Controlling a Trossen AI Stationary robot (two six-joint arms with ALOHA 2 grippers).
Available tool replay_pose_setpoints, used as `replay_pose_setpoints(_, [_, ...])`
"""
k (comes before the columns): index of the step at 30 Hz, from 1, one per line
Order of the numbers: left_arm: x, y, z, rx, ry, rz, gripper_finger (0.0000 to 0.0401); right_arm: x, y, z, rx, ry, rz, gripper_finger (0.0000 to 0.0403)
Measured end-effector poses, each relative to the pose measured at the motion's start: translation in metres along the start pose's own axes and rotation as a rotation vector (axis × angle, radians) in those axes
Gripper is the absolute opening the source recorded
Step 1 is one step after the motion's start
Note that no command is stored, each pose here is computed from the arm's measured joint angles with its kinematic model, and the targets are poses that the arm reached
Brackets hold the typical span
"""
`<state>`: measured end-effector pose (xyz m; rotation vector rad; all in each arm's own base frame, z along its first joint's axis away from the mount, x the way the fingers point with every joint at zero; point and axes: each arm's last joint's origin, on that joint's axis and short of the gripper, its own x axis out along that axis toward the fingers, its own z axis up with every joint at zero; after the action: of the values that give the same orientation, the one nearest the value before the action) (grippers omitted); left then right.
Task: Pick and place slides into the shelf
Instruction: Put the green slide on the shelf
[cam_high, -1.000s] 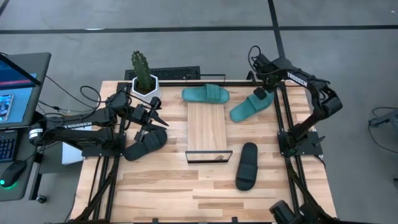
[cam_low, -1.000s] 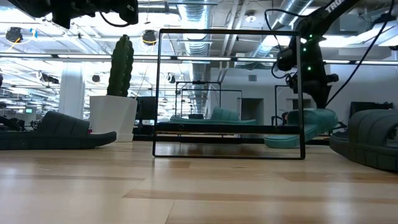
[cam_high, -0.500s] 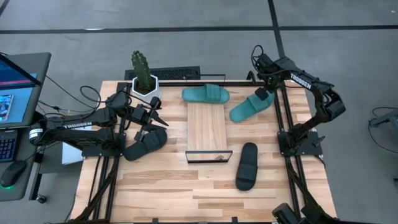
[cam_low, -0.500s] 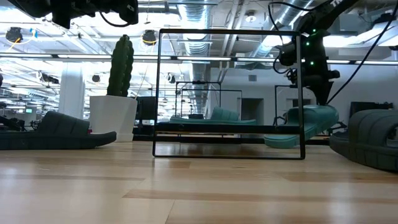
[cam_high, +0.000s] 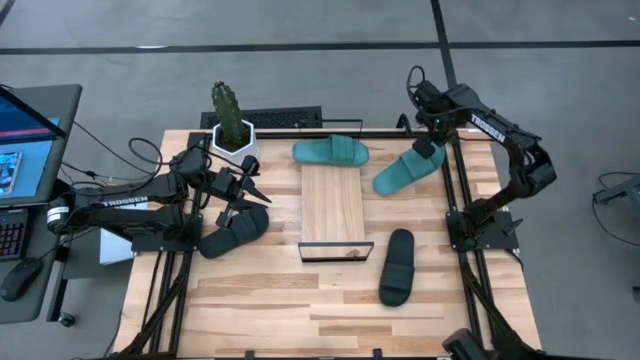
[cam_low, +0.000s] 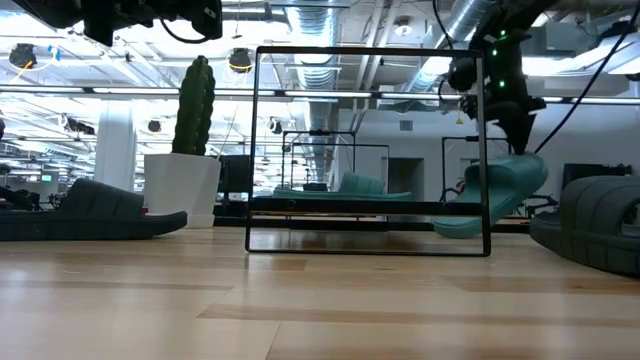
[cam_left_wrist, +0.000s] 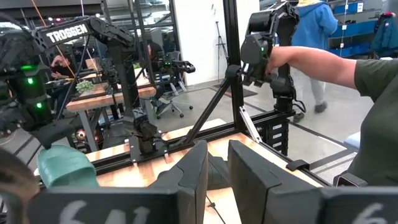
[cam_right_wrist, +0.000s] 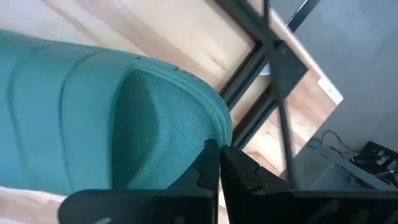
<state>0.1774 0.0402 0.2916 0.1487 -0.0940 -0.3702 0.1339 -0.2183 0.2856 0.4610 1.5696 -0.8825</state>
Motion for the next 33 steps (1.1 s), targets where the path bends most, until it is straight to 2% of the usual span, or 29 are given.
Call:
replay_pose_setpoints(8, [0.0,0.0,0.0,0.0,0.0,0.0,0.0055,-0.034,-0.008,-0.01,0.022,-0.104,0.011,0.0])
replay_pose_setpoints(33, [0.0,0.0,0.0,0.0,0.0,0.0,0.0055,-0.096,-0.014,-0.044,0.04,-0.247,0.092,0.0])
